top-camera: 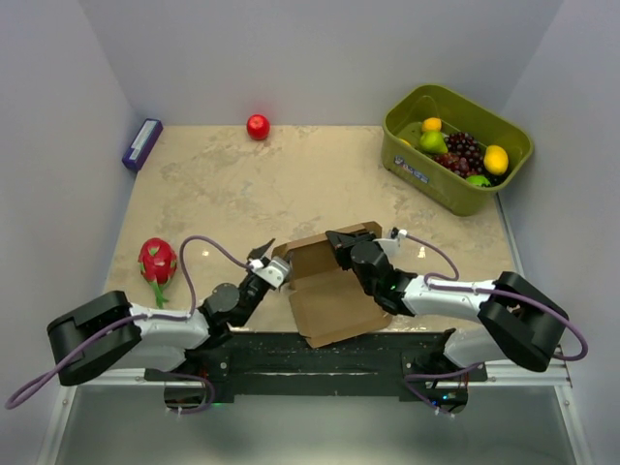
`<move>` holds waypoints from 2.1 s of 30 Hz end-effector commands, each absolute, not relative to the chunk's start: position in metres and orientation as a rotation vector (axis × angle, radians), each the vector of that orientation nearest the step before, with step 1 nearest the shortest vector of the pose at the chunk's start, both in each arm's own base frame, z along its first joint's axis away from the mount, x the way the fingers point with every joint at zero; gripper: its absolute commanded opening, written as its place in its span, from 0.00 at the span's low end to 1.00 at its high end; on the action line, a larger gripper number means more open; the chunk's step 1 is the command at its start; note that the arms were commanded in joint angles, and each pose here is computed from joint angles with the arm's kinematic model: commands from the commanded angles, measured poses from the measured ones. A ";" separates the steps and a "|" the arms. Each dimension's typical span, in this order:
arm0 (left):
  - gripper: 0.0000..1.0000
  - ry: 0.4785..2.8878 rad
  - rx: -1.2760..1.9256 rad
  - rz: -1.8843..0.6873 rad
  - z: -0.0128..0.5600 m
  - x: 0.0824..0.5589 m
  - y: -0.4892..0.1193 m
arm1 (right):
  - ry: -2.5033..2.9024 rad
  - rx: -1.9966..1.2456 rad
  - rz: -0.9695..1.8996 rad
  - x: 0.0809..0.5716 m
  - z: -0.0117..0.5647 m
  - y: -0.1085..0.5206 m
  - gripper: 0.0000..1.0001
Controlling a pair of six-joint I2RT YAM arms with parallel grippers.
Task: Fold the paper box
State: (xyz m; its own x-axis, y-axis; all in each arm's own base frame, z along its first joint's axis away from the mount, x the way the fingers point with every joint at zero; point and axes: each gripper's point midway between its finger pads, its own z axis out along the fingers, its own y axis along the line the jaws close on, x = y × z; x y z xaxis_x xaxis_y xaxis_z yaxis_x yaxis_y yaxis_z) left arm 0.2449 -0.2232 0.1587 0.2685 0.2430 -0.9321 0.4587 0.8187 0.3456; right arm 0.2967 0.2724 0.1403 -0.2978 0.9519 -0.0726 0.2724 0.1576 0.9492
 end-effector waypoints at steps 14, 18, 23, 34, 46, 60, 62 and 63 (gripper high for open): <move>0.88 1.568 0.169 -0.427 0.182 0.231 -0.184 | 1.621 1.216 1.210 0.293 0.142 0.258 0.00; 0.89 1.630 0.038 -0.403 0.181 0.247 -0.163 | 1.623 1.217 1.213 0.293 0.140 0.258 0.00; 0.89 1.763 0.010 -0.376 0.151 0.266 -0.150 | 1.622 1.223 1.233 0.291 0.139 0.259 0.00; 0.82 1.899 0.205 -0.410 0.101 0.264 -0.178 | 1.621 1.215 1.212 0.290 0.145 0.256 0.00; 0.74 1.798 0.434 -0.631 0.101 0.240 -0.213 | 1.634 1.211 1.209 0.291 0.143 0.258 0.01; 0.69 1.752 0.444 -0.660 0.102 0.242 -0.220 | 1.630 1.197 1.218 0.290 0.142 0.259 0.00; 0.68 1.751 0.436 -0.671 0.102 0.241 -0.220 | 1.636 1.189 1.215 0.289 0.140 0.258 0.00; 0.68 1.742 0.435 -0.678 0.103 0.240 -0.221 | 1.634 1.183 1.217 0.288 0.141 0.257 0.00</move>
